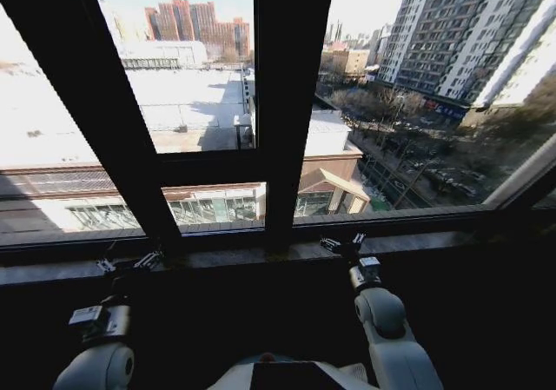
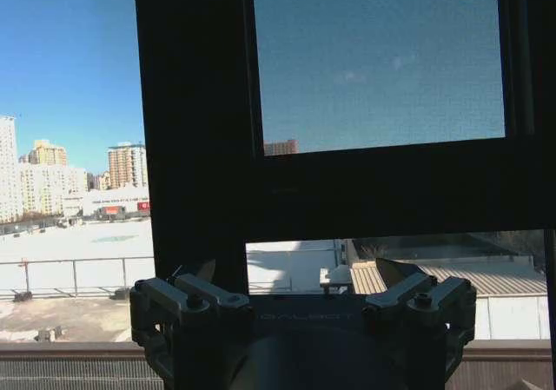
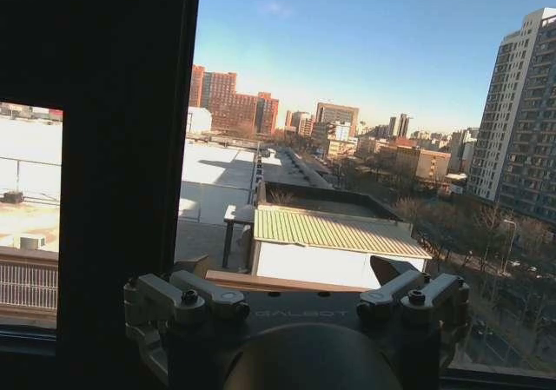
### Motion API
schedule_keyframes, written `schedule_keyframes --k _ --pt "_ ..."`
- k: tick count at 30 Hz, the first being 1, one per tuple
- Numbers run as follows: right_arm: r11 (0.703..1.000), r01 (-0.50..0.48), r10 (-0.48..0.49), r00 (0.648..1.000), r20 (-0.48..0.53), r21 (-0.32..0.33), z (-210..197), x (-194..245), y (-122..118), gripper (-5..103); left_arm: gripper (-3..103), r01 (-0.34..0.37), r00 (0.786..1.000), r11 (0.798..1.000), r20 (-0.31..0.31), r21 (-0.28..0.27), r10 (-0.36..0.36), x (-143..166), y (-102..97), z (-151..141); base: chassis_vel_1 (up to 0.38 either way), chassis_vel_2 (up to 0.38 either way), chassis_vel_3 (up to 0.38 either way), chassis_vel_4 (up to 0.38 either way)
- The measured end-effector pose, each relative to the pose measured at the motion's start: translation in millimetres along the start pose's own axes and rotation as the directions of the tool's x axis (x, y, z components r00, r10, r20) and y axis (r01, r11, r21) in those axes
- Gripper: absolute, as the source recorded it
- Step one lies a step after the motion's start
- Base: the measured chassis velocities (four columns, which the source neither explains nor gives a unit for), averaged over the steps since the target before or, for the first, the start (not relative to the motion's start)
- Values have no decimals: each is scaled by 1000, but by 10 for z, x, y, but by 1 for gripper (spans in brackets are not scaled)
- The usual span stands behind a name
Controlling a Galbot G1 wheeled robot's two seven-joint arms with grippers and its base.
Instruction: Open the curtains by pulling them apart, changing their state from closed to fully open.
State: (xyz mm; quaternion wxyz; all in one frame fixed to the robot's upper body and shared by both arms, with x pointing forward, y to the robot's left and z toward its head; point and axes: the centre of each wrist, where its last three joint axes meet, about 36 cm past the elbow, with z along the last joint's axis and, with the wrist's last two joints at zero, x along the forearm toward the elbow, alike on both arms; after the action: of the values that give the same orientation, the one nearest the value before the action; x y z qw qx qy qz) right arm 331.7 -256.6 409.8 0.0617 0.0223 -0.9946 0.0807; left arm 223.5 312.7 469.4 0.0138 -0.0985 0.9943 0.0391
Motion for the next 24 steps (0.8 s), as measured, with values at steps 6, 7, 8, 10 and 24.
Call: schedule_keyframes --k 6,7,8,10,24 --pt "1000 1 -1 1000 -1 1 31 4 -6 100 100 -4 1000 1000 5 -4 4 26 -1 24 139 -193 -99 181" --pt "1000 1 -1 1000 -1 0 36 3 -9 100 100 -4 1000 1000 6 -5 4 27 0 25 171 -177 -245 177" --pt "1000 1 -1 1000 -1 0 38 2 -11 100 100 -4 1000 1000 7 -5 4 27 0 25 233 -177 -245 161" --pt "1000 0 0 1000 -1 0 41 -3 -15 100 100 -4 1000 1000 8 -6 4 25 1 24 248 -181 -268 203" --pt "1000 -8 8 1000 -6 -10 114 -30 -12 100 100 -7 1000 1000 9 -12 7 16 13 87 267 -337 -278 365"
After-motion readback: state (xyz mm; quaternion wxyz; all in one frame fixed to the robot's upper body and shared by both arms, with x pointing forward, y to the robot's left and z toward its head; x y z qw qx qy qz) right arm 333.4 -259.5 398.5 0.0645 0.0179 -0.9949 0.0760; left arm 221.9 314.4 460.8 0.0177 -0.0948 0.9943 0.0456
